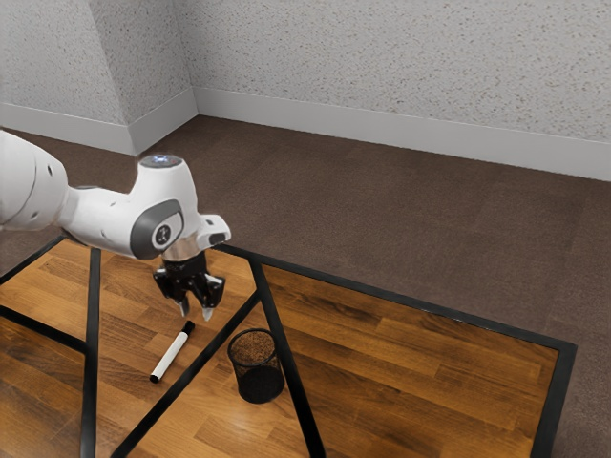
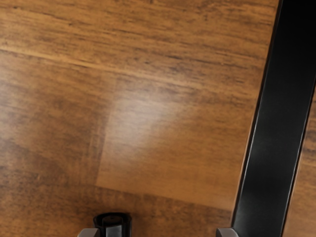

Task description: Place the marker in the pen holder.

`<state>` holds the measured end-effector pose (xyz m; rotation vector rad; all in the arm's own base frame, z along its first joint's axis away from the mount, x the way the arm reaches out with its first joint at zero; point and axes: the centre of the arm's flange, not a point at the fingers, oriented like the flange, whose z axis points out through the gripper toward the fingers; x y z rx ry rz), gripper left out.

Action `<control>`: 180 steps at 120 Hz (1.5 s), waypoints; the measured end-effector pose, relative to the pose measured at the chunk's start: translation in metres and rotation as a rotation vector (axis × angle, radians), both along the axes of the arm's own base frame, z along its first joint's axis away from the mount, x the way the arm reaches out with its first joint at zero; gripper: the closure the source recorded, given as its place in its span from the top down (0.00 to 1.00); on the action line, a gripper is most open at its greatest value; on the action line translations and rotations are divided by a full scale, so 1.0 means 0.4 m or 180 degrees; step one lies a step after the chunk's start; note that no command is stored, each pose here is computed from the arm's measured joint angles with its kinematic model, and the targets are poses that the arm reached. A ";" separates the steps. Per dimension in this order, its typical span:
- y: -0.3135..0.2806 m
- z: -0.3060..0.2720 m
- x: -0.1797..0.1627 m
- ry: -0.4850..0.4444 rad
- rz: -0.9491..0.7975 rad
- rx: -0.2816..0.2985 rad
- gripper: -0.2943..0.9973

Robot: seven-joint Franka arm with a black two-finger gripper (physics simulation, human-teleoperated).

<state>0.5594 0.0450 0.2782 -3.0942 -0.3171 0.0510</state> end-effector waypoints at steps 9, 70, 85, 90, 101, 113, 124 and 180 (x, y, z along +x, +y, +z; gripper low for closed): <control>0.021 -0.017 0.006 0.0019 0.0087 0.0003 0.44; 0.043 -0.087 -0.046 0.0218 0.0163 -0.0011 0.42; 0.049 -0.089 -0.048 0.0225 0.0176 -0.0011 0.33; 0.049 -0.090 -0.049 0.0229 0.0177 -0.0008 0.30; 0.050 -0.086 -0.049 0.0227 0.0181 0.0008 0.24; 0.043 -0.051 -0.044 0.0154 0.0171 0.0019 0.21; 0.032 0.039 -0.036 -0.0031 0.0140 0.0046 0.19; -0.322 0.396 -0.062 -0.0766 -0.0644 0.0026 0.16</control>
